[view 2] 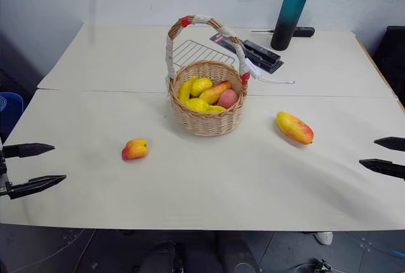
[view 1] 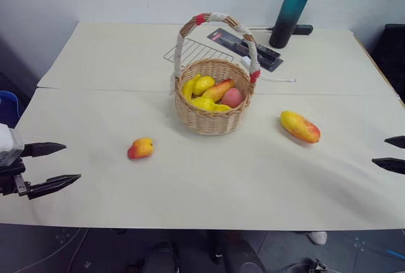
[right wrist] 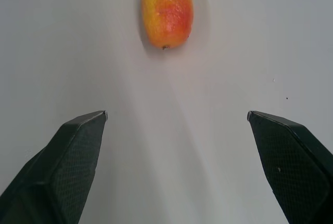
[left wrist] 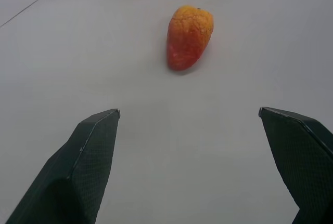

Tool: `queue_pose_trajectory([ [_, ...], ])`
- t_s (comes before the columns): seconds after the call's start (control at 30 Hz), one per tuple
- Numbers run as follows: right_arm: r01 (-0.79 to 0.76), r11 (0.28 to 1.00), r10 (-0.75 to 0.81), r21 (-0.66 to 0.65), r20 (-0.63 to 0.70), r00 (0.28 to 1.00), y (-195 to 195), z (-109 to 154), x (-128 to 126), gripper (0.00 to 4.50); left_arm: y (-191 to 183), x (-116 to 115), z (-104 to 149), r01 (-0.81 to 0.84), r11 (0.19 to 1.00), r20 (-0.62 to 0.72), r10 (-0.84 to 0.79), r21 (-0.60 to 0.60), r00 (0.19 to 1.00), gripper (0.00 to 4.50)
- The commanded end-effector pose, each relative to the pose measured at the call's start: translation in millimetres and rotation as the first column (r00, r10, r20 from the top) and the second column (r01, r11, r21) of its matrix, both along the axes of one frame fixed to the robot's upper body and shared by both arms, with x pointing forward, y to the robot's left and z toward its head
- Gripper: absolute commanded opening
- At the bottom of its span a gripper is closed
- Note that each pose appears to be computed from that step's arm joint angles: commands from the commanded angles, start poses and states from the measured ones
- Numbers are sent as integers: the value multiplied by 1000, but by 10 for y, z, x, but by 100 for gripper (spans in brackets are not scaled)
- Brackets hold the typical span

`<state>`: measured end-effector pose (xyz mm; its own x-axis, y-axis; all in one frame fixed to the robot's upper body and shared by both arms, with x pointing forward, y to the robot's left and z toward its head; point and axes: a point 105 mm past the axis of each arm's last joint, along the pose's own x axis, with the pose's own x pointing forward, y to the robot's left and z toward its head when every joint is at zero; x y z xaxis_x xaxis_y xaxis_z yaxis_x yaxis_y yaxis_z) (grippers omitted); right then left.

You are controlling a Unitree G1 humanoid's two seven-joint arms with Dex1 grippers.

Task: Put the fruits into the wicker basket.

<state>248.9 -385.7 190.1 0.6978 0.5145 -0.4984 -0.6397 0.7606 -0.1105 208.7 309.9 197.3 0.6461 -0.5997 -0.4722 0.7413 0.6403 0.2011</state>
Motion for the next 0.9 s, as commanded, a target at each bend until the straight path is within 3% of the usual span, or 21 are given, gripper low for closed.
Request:
queue_pose_trajectory([
  [0.03, -22, 999, 23, -23, 19, 1000, 22, 75, 16, 446, -82, -121, 26, 57, 998, -35, -57, 2, 998, 450],
  [0.27, -16, 999, 17, -47, 11, 1000, 26, 38, 39, 446, -68, -68, 7, 44, 998, -33, -43, 45, 999, 450],
  [0.63, -26, 998, 29, -59, 50, 998, 93, 111, 40, 446, -132, 30, 34, 63, 998, -10, -63, 12, 998, 450],
  [0.77, -191, 981, 188, 25, 90, 978, 544, 327, -4, 446, -287, 70, 56, 119, 993, -4, -119, -21, 993, 450],
  [0.9, -385, 920, 376, 71, 111, 920, 1146, 464, -164, 446, -487, 97, 12, 185, 983, -9, -185, -19, 983, 450],
])
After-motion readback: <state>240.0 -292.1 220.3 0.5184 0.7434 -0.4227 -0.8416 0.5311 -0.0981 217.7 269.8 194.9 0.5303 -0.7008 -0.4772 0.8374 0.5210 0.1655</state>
